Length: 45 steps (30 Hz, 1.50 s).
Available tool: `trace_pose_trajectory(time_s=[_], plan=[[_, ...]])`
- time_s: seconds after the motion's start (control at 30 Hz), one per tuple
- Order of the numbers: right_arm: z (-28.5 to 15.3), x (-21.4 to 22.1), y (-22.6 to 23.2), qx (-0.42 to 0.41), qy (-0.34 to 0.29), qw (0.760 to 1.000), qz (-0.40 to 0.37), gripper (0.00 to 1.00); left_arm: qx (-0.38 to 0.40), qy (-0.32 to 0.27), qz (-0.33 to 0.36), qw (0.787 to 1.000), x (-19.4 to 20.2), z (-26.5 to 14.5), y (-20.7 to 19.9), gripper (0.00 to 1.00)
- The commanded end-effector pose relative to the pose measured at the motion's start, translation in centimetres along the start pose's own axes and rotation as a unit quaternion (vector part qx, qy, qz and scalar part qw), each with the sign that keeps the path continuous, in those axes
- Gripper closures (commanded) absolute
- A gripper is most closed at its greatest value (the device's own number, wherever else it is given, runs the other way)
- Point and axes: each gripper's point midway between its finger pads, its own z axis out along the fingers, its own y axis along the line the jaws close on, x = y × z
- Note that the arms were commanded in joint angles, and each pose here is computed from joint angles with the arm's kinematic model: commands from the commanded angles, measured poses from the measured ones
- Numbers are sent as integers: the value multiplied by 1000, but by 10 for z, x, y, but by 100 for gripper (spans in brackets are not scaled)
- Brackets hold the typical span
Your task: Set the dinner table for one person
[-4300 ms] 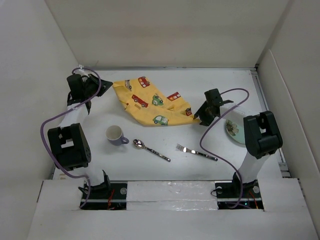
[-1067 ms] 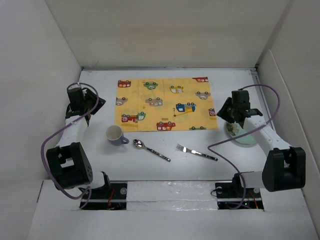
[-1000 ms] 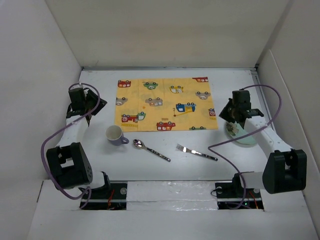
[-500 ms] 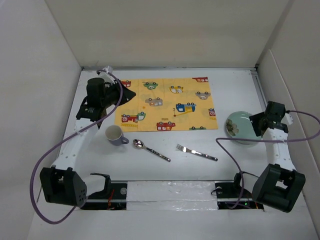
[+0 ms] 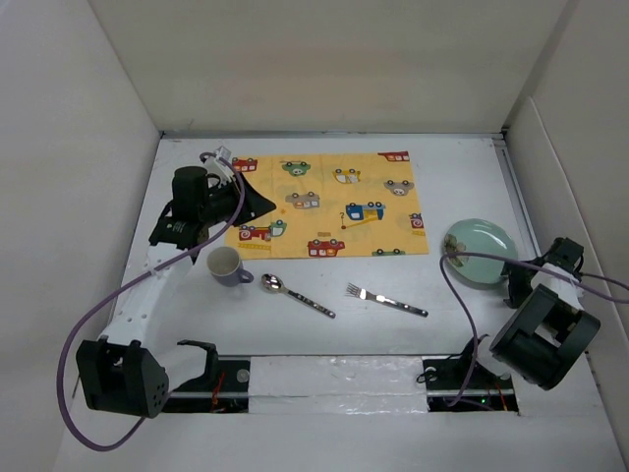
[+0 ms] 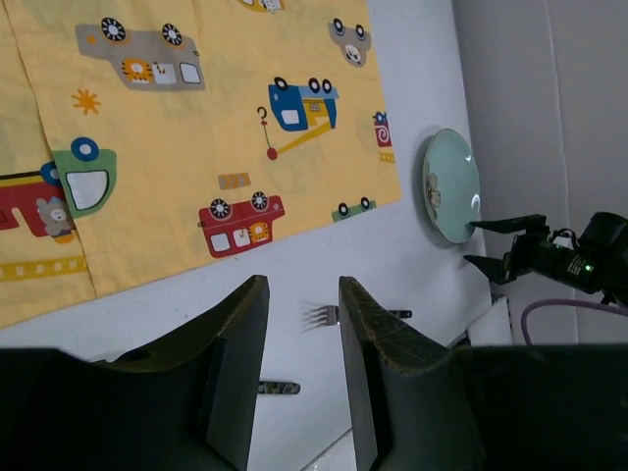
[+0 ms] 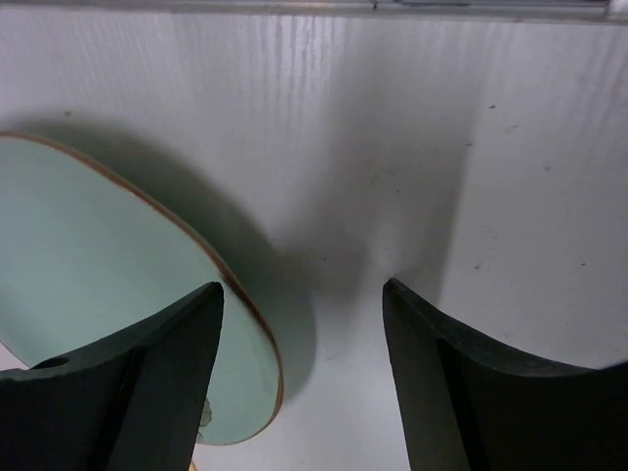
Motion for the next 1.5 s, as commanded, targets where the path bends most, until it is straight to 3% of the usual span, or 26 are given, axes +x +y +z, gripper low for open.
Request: trace_pose_trajectory(time_s=[0.0, 0.23, 0.33, 0.43, 0.47, 0.53, 0.67, 0.77, 0.87, 0.9, 0.93, 1.13, 1.2, 1.3, 1.47], plan=[[3, 5, 25, -58, 29, 998, -20, 28, 30, 9, 13, 999, 7, -1, -10, 68], [19, 8, 42, -52, 91, 994, -41, 33, 26, 7, 15, 1000, 2, 5, -7, 69], [26, 6, 47, -42, 109, 992, -54, 42, 21, 5, 15, 1000, 1, 6, -5, 70], [29, 5, 48, -32, 118, 991, -61, 70, 12, 2, 15, 1000, 2, 8, 0, 70], [29, 6, 47, -29, 120, 990, -61, 83, 11, 4, 14, 1000, 2, 9, 1, 71], [28, 9, 47, -42, 119, 990, -59, 97, 10, 2, 16, 1000, 0, 8, 1, 71], [1, -2, 68, -103, 81, 990, -56, 100, 1, -8, 17, 1000, -6, 7, 1, 71], [-54, -17, 108, -210, 39, 976, -54, 100, -10, -14, 23, 1000, -11, 6, 2, 71], [-103, 7, 158, -297, 67, 948, -91, 100, -16, -25, 28, 999, -21, 5, -1, 71], [-122, 10, 181, -348, 63, 929, -107, 100, -17, -25, 28, 999, -23, 5, -2, 71], [-143, 33, 195, -386, 103, 908, -125, 100, -20, -35, 33, 999, -31, 2, -6, 71], [-234, 95, 259, -500, 117, 826, -232, 100, -23, -54, 38, 998, -49, -1, -15, 70], [-249, 138, 271, -532, 161, 789, -262, 100, -23, -60, 37, 997, -52, -2, -18, 69], [-252, 201, 280, -548, 217, 751, -298, 100, -29, -70, 36, 996, -58, -5, -19, 69], [-242, 276, 300, -551, 283, 710, -336, 100, -45, -77, 48, 995, -66, -11, -20, 63]])
